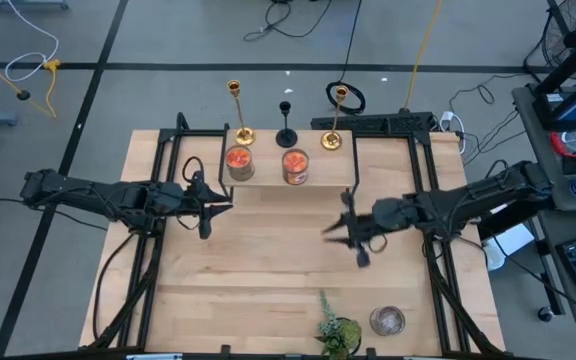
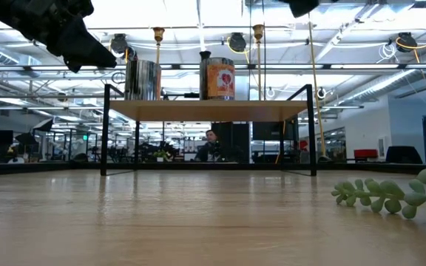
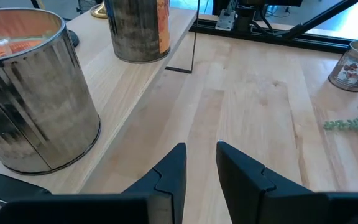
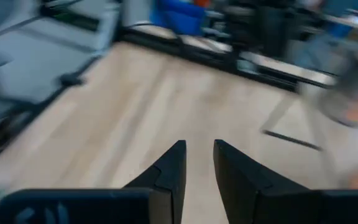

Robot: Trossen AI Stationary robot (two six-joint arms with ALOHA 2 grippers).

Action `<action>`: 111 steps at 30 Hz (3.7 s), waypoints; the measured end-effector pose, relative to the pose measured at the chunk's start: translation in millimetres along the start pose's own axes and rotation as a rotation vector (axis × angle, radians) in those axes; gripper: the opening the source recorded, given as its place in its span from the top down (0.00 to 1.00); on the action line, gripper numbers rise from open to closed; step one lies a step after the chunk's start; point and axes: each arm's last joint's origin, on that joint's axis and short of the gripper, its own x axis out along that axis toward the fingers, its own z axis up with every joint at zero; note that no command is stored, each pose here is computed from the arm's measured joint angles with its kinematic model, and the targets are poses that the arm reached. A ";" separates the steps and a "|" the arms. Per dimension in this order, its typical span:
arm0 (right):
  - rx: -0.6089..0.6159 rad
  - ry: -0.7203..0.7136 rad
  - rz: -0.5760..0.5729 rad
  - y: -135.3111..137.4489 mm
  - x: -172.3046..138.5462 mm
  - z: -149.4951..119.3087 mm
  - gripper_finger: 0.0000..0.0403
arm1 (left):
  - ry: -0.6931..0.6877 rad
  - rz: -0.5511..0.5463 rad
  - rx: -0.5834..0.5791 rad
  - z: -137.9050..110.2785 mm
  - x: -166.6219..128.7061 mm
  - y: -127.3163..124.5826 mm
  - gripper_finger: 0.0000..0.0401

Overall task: Pick & Place candle stick holders
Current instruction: Put the brown scented candle on the shelf aligned with the other orange scented candles

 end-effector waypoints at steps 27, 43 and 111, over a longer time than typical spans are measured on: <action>0.394 0.579 0.388 130.0 -48.9 -65.2 0.65 | 0.005 -0.025 -0.091 -0.1 0.0 -0.7 0.77; 0.216 0.425 0.500 147.2 -46.8 -124.5 0.65 | 0.003 -0.026 -0.106 0.2 0.0 -0.8 0.77; 0.322 0.392 -0.602 -148.8 -35.2 37.7 1.00 | -0.089 -0.043 0.005 9.2 -0.5 -2.4 0.77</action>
